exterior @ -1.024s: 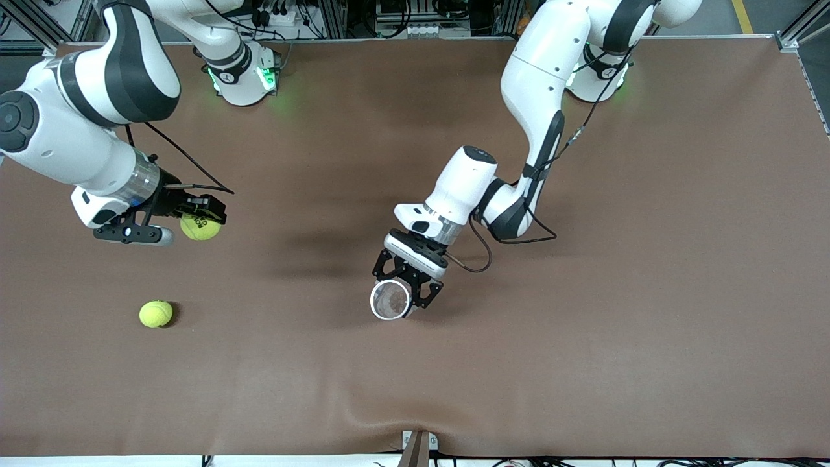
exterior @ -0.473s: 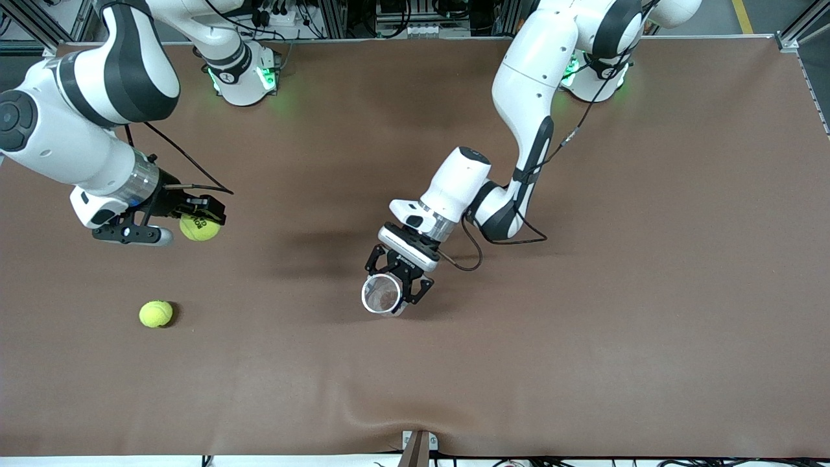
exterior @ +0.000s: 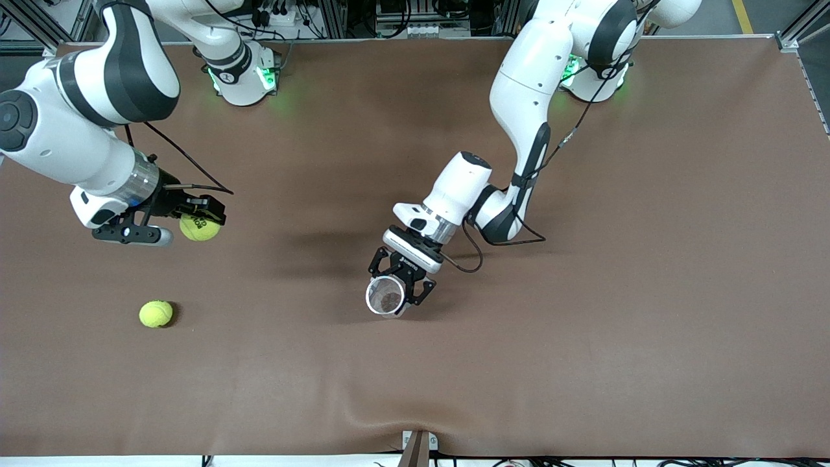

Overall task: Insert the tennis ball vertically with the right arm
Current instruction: 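Carry the tennis ball over the can opening with the right gripper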

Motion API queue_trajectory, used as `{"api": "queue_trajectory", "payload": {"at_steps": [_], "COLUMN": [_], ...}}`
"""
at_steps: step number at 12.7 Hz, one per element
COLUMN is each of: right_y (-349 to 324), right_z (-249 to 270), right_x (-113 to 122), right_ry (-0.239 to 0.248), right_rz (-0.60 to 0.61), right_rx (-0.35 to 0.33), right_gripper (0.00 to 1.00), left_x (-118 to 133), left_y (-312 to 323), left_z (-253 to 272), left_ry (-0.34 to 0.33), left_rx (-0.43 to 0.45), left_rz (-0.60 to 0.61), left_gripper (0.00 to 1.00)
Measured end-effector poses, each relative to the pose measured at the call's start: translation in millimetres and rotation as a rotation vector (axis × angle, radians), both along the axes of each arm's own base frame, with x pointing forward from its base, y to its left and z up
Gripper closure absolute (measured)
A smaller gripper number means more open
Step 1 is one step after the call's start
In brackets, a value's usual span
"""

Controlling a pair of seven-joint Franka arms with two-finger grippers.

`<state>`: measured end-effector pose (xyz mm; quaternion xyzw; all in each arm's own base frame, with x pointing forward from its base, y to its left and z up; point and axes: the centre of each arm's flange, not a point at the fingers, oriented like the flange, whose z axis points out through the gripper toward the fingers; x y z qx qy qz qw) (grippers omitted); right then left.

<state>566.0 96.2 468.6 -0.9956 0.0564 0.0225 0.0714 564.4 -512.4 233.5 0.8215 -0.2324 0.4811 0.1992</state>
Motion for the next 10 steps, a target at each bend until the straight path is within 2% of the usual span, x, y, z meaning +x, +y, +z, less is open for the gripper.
{"api": "queue_trajectory", "payload": {"at_steps": [10], "right_y": [0.0], "right_z": [0.8], "right_x": [0.8], "right_ry": [-0.007], "right_rz": [-0.001], "right_rx": [0.001], "right_gripper": [0.34], "left_x": [-6.3], "left_y": [-3.8], "left_z": [-10.3], "left_ry": [0.006], "left_rx": [-0.012], "left_rz": [0.002], "left_gripper": [0.29]}}
